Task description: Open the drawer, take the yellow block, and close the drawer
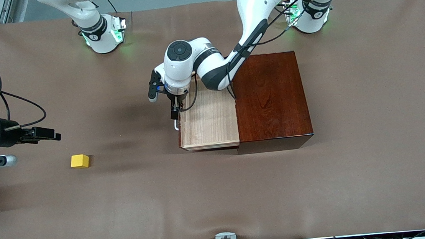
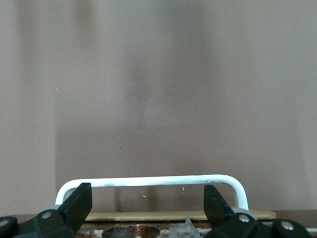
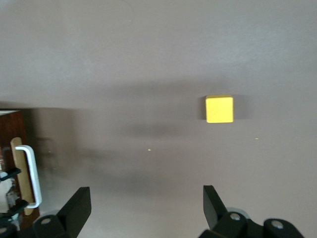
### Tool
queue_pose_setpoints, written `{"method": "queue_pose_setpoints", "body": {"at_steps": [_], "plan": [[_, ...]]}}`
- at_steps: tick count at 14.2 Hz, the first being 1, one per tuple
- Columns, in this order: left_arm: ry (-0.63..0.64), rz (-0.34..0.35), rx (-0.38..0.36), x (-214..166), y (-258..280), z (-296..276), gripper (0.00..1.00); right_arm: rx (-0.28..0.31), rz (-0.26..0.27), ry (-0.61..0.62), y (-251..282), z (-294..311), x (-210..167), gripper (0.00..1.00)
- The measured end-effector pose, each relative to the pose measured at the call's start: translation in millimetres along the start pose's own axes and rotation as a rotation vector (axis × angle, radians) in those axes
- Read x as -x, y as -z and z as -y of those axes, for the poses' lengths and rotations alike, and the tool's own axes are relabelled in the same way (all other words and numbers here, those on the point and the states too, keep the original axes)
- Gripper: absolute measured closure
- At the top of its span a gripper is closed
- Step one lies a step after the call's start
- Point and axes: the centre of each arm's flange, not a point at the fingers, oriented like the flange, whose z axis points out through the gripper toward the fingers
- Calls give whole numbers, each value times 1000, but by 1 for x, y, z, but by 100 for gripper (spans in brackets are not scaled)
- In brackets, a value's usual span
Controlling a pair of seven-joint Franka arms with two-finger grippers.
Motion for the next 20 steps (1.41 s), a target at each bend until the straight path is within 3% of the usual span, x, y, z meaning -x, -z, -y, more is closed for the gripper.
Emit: {"method": "queue_pose_setpoints", "body": {"at_steps": [4, 8, 15, 20], "plan": [[34, 12, 18, 1, 3, 1, 0, -50, 11, -17, -11, 0, -4, 0], [48, 26, 30, 1, 7, 4, 0, -139, 17, -53, -23, -5, -10, 0], [68, 46, 44, 3, 14, 10, 0, -290, 103, -118, -89, -6, -27, 0], [72, 66, 57, 4, 20, 13, 0, -350, 131, -128, -114, -5, -32, 0]]}}
